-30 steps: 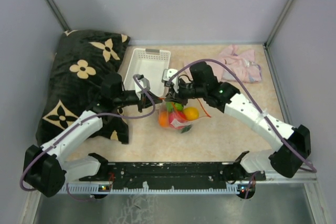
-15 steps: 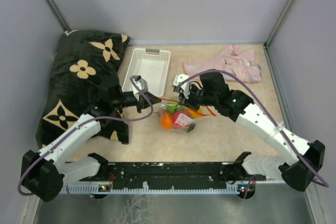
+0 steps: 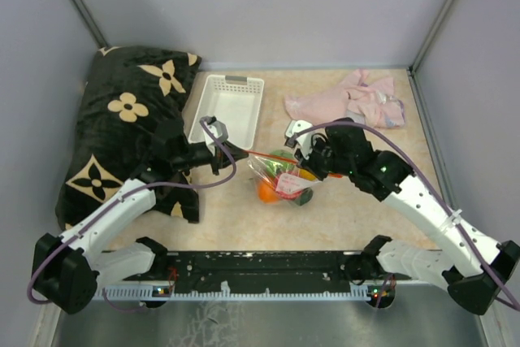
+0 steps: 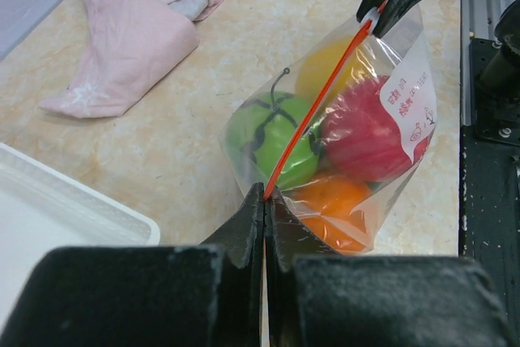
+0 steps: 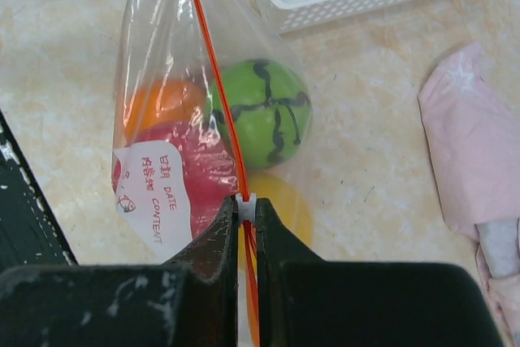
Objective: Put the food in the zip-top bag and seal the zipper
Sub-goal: Zip the zipper food storage bag.
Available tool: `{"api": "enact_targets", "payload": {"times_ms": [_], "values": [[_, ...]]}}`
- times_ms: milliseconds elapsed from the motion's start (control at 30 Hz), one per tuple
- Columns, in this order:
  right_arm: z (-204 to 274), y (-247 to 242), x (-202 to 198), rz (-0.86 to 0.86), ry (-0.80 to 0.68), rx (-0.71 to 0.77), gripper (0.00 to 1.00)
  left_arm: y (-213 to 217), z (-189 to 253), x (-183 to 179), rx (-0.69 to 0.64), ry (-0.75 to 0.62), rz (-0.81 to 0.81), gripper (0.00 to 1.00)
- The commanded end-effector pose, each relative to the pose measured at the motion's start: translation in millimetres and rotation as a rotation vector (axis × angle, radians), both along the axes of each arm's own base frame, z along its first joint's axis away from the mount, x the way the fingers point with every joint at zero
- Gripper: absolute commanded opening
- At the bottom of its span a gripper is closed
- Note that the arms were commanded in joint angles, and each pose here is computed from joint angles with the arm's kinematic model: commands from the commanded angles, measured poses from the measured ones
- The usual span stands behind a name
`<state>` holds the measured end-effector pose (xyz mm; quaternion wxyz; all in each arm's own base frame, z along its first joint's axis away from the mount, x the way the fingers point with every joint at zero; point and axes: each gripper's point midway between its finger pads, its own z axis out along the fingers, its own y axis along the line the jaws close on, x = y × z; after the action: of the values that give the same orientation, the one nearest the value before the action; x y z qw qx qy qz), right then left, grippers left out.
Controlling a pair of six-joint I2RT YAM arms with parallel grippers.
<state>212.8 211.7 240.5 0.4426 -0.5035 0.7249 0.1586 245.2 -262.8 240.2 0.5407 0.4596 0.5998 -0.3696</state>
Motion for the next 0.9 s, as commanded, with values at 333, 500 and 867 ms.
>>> {"api": "enact_targets", "payload": {"times_ms": [333, 500, 867], "values": [[5, -65, -7, -0.234, -0.039, -0.084, 0.0, 4, -1, 22, -0.047, 0.012, 0.113, 0.0], [4, -77, -12, -0.271, -0.038, -0.096, 0.0, 4, -11, 31, -0.038, 0.041, 0.148, 0.0], [10, -111, -26, -0.372, -0.066, -0.121, 0.0, 6, -26, 51, -0.025, 0.086, 0.224, 0.0]]}}
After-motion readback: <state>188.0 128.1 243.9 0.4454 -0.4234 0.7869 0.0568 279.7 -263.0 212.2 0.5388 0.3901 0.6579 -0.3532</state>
